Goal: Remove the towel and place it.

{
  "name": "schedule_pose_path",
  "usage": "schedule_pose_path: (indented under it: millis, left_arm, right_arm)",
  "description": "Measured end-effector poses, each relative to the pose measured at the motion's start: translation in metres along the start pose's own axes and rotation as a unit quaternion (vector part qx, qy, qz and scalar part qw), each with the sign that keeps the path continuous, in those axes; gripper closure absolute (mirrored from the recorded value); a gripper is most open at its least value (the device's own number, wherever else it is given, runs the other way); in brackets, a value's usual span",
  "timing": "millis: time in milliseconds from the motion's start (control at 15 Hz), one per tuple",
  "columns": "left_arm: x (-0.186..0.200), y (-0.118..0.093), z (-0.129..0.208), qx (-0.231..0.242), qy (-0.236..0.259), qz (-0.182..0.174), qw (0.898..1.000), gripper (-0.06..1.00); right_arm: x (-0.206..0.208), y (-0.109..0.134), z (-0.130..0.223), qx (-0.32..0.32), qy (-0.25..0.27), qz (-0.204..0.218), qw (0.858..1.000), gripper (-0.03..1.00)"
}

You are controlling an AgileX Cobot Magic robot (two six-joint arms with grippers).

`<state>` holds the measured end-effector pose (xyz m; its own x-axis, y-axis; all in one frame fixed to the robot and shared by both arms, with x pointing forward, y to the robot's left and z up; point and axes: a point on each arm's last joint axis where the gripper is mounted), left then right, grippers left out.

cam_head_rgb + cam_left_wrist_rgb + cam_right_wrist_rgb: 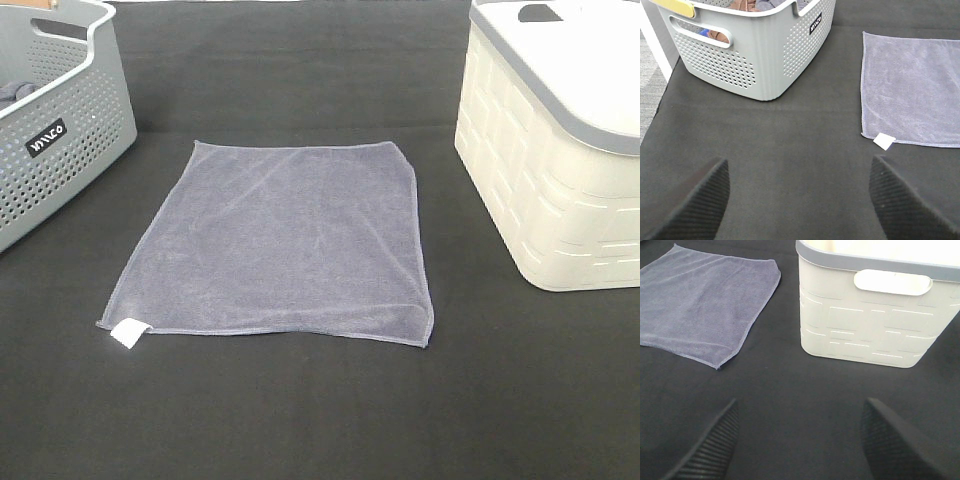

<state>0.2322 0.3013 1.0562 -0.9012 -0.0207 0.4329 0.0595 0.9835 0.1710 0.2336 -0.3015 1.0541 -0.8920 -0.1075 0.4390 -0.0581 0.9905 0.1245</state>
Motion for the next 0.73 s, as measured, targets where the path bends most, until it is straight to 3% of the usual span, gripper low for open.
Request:
schedule_pose_path:
  millis: [733]
  left_arm:
    - [0.0, 0.0, 0.0, 0.0, 0.0, 0.0, 1.0, 0.22]
  right_arm:
    - [0.0, 0.0, 0.0, 0.0, 0.0, 0.0, 1.0, 0.28]
Point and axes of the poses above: a point on each arm's last joint axis where the gripper is mounted, x pointing back along that axis away from the gripper, y along the wrist's bending axis when the last joint is at zero, z = x × y, and after that the axes turned 13 degrees about -x, right-handed
